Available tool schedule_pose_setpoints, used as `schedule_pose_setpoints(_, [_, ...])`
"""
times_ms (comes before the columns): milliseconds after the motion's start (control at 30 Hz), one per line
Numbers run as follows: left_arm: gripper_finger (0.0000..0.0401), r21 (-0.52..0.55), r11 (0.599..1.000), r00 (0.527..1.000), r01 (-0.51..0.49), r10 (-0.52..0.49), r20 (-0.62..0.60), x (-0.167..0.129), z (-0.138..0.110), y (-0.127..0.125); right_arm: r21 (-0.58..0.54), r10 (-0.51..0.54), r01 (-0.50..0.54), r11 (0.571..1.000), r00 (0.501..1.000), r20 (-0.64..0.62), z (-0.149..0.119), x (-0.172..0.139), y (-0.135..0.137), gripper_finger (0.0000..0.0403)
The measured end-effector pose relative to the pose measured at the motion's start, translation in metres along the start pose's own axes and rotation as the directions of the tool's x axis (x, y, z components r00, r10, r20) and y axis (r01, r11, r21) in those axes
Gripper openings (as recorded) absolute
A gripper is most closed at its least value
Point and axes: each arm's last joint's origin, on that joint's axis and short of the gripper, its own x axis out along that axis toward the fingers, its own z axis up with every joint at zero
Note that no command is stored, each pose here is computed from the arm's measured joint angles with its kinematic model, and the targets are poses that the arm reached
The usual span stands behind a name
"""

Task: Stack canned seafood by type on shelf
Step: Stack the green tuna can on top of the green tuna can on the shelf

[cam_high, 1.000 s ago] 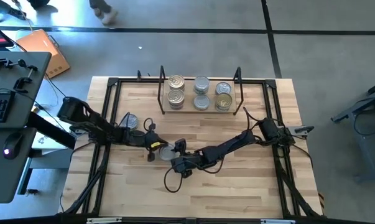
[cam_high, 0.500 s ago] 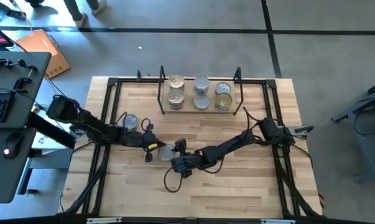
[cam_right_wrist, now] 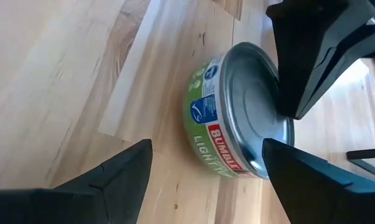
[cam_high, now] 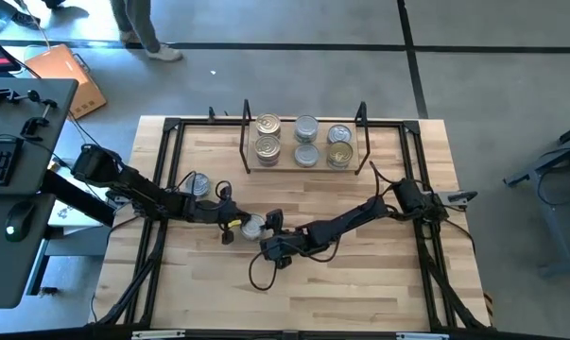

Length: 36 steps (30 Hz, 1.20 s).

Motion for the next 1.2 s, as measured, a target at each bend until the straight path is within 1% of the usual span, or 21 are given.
schedule_pose_setpoints(200, [0.0, 0.006, 1.0, 1.0, -0.004, 0.004, -0.007, 0.0, -0.001, 0.001, -0.049, -0.061, 0.063, 0.997, 0.997, 0.049, 0.006, 0.0, -0.003, 0.0298])
schedule_pose_setpoints(333, [0.0, 0.016, 1.0, 1.0, -0.004, 0.004, -0.008, 0.0, -0.001, 0.001, -0.107, -0.074, 0.082, 0.991, 0.995, 0.072, 0.008, 0.0, -0.006, 0.0293])
schedule_pose_setpoints(500, [0.0, 0.025, 1.0, 1.0, -0.005, 0.005, -0.013, 0.0, -0.001, 0.001, -0.181, -0.063, 0.075, 0.981, 0.995, 0.071, 0.008, 0.001, -0.007, 0.0283])
schedule_pose_setpoints(700, [0.0, 0.019, 1.0, 0.999, -0.024, 0.024, -0.025, 0.001, -0.002, 0.005, -0.19, -0.039, 0.052, 0.98, 0.997, 0.071, 0.005, 0.005, -0.009, 0.0282])
schedule_pose_setpoints(767, [0.0, 0.021, 0.999, 0.999, -0.03, 0.031, -0.026, 0.001, -0.002, 0.006, -0.221, -0.034, 0.046, 0.974, 0.998, 0.057, 0.002, 0.009, -0.007, 0.0282])
schedule_pose_setpoints(833, [0.0, 0.027, 0.999, 0.999, -0.031, 0.032, -0.029, 0.001, -0.003, 0.006, -0.241, -0.061, 0.073, 0.968, 0.996, 0.057, 0.0, 0.014, -0.007, 0.0282])
schedule_pose_setpoints(900, [0.0, 0.028, 0.999, 0.999, -0.032, 0.033, -0.03, 0.001, -0.003, 0.006, -0.238, -0.097, 0.106, 0.965, 0.994, 0.051, -0.001, 0.018, -0.006, 0.0279])
schedule_pose_setpoints(967, [0.0, 0.028, 0.999, 0.999, -0.032, 0.033, -0.03, 0.001, -0.003, 0.006, -0.229, -0.105, 0.114, 0.967, 0.993, 0.051, -0.002, 0.019, -0.008, 0.0271])
schedule_pose_setpoints(1067, [0.0, 0.029, 0.999, 0.999, -0.033, 0.034, -0.03, 0.001, -0.003, 0.006, -0.207, -0.118, 0.127, 0.97, 0.992, 0.052, -0.001, 0.019, -0.009, 0.0245])
schedule_pose_setpoints(1200, [0.0, 0.028, 0.999, 0.999, -0.026, 0.027, -0.029, 0.001, -0.003, 0.006, -0.201, -0.13, 0.137, 0.97, 0.99, 0.046, -0.002, 0.019, -0.009, 0.0183])
